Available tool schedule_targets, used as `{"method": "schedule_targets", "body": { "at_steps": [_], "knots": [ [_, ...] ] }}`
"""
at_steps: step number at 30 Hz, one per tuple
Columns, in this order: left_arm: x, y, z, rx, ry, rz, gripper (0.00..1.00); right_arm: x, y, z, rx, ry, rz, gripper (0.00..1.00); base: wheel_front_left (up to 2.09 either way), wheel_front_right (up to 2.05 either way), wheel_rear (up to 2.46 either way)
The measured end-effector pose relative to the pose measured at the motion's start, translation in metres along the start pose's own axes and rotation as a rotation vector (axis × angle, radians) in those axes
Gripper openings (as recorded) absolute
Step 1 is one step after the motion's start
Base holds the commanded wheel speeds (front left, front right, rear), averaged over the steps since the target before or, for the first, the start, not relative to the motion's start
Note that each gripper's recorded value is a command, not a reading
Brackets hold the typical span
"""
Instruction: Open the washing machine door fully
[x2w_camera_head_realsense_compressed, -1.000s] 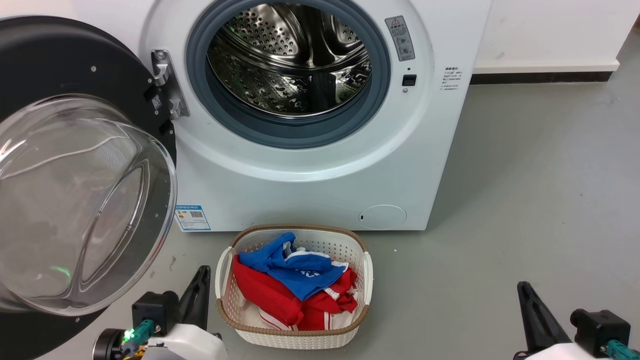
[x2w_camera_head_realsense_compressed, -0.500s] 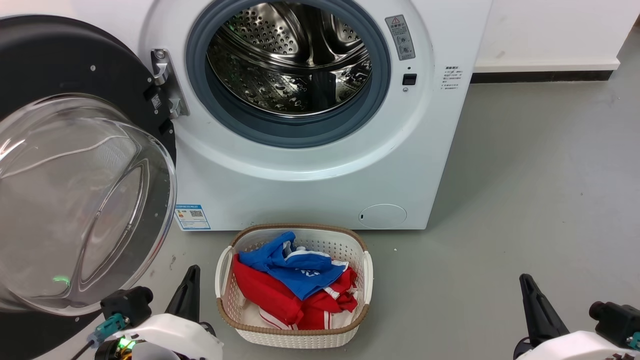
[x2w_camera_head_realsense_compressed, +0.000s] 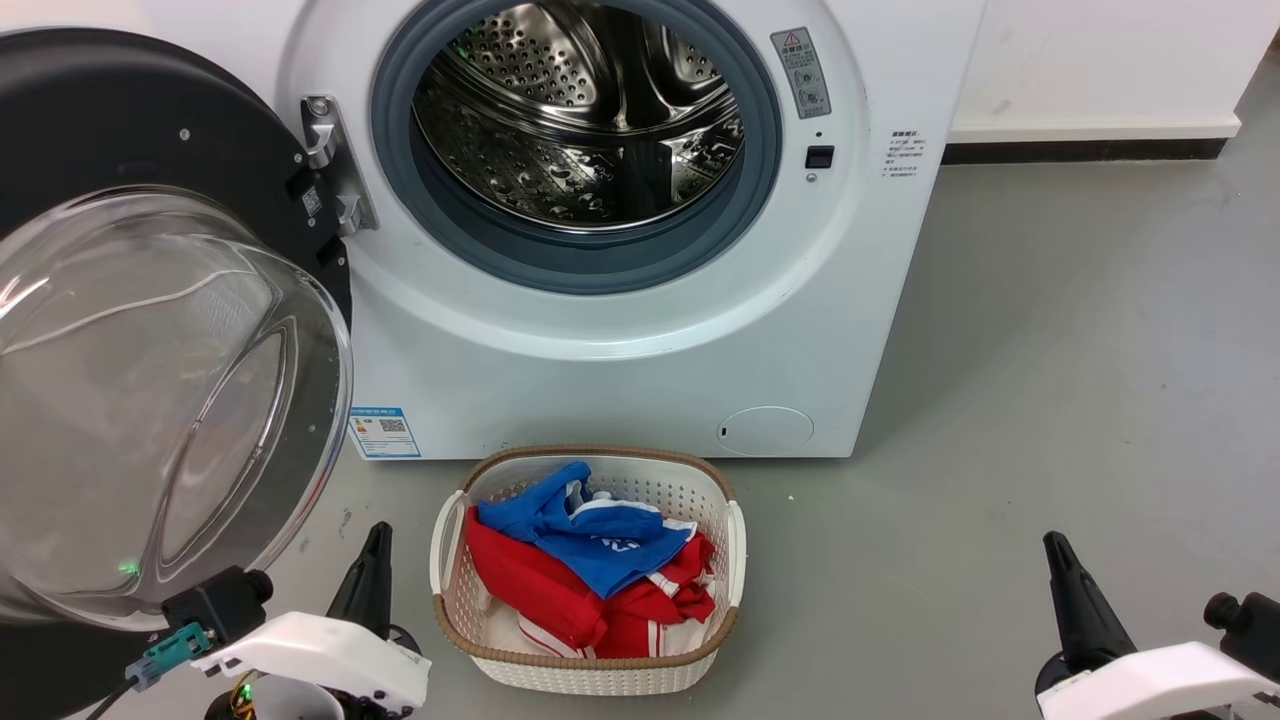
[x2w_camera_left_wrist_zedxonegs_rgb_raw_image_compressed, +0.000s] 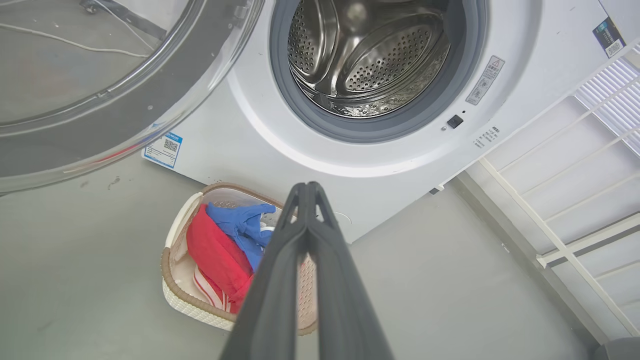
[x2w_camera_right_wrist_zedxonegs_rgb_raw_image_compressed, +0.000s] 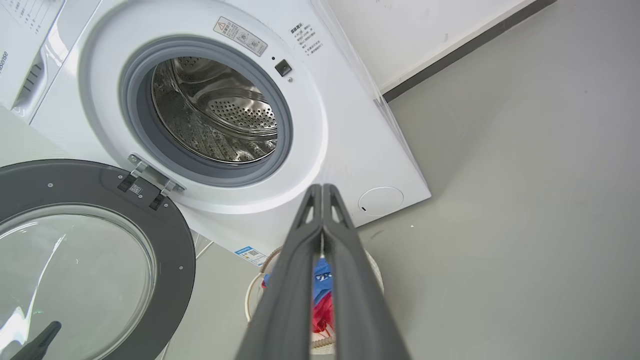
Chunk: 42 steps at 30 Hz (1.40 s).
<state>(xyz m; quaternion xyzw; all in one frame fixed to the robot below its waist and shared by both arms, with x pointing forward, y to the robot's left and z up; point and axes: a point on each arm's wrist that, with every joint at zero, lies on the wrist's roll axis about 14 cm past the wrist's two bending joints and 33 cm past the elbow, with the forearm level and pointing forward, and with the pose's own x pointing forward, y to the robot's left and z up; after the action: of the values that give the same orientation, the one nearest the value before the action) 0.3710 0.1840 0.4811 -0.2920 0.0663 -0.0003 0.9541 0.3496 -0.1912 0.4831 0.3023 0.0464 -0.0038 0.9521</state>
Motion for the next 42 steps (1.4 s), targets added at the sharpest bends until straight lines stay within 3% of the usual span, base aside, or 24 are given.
{"method": "schedule_targets", "body": {
  "at_steps": [42],
  "knots": [
    [0.009, 0.001, 0.014, -0.567, -0.028, -0.015, 0.00, 0.020, 0.002, 0.013, 0.551, -0.032, 0.019, 0.00, 0.00, 0.00, 0.00]
  ]
}}
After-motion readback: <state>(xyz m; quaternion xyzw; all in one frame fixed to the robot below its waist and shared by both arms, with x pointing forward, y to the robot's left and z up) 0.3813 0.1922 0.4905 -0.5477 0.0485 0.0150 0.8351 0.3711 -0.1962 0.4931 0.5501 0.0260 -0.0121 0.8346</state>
